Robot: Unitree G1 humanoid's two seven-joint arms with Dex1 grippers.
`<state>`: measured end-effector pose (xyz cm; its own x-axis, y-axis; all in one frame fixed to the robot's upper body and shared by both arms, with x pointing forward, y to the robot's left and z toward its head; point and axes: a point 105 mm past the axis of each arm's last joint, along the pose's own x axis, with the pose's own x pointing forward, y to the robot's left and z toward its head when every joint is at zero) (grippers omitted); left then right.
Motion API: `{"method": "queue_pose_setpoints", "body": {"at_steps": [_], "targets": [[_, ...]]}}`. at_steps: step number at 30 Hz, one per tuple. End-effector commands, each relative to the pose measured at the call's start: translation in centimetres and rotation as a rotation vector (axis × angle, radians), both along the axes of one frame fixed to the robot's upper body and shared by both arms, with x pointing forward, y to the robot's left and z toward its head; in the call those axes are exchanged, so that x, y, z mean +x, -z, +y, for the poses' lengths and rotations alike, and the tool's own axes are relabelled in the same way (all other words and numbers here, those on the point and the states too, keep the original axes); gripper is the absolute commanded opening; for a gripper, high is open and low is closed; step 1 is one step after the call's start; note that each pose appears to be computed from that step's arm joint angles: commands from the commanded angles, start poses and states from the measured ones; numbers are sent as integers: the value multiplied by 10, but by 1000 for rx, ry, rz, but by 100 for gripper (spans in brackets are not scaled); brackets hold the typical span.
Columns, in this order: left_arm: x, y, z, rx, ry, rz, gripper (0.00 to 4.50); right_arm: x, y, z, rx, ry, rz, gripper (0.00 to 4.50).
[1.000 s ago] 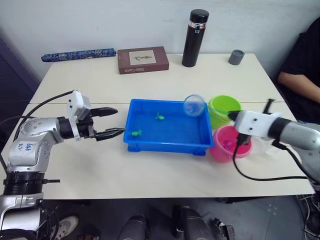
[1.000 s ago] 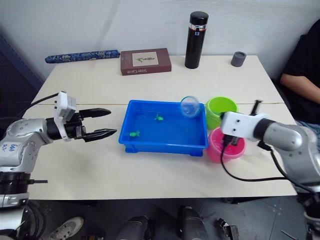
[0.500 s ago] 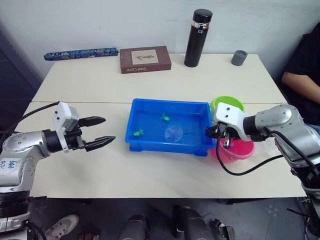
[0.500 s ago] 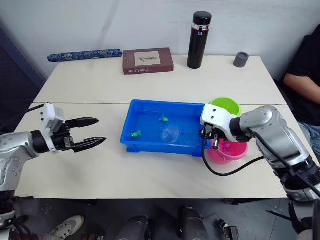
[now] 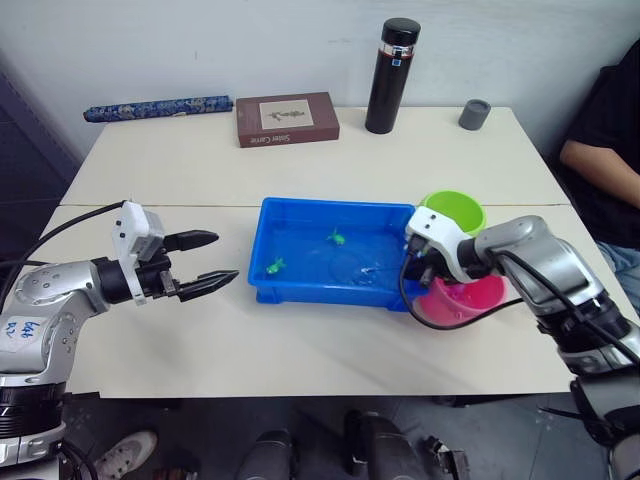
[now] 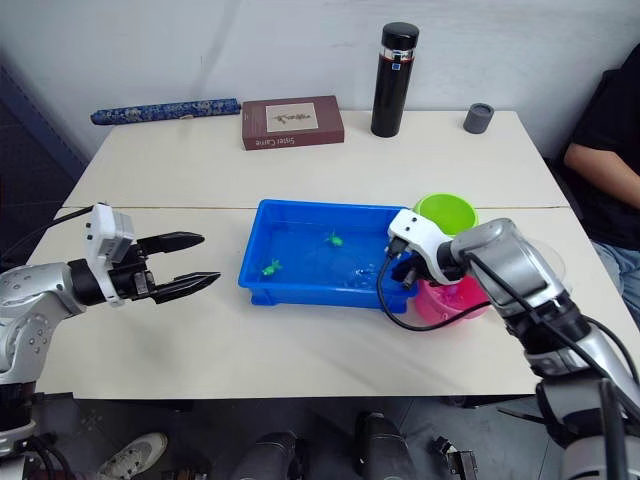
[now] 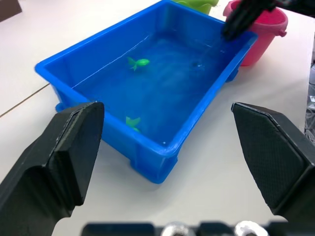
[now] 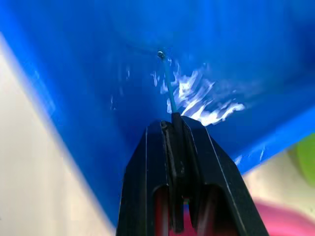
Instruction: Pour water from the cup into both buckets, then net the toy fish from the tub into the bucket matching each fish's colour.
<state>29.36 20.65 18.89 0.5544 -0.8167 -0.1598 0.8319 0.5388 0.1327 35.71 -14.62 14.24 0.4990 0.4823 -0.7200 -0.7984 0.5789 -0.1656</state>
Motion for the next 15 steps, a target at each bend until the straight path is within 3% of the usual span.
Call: {"method": "queue_pose_setpoints", "body": {"at_steps": [1, 9, 15], "targets": [[-1, -12, -3, 9, 16, -54, 446, 11, -8, -2, 12, 57, -43, 0], [0, -13, -2, 17, 12, -61, 446, 25, -16, 13, 85, 90, -97, 0], [2, -16, -5, 12, 24, -72, 446, 4, -33, 5, 105, 2, -132, 0]]}}
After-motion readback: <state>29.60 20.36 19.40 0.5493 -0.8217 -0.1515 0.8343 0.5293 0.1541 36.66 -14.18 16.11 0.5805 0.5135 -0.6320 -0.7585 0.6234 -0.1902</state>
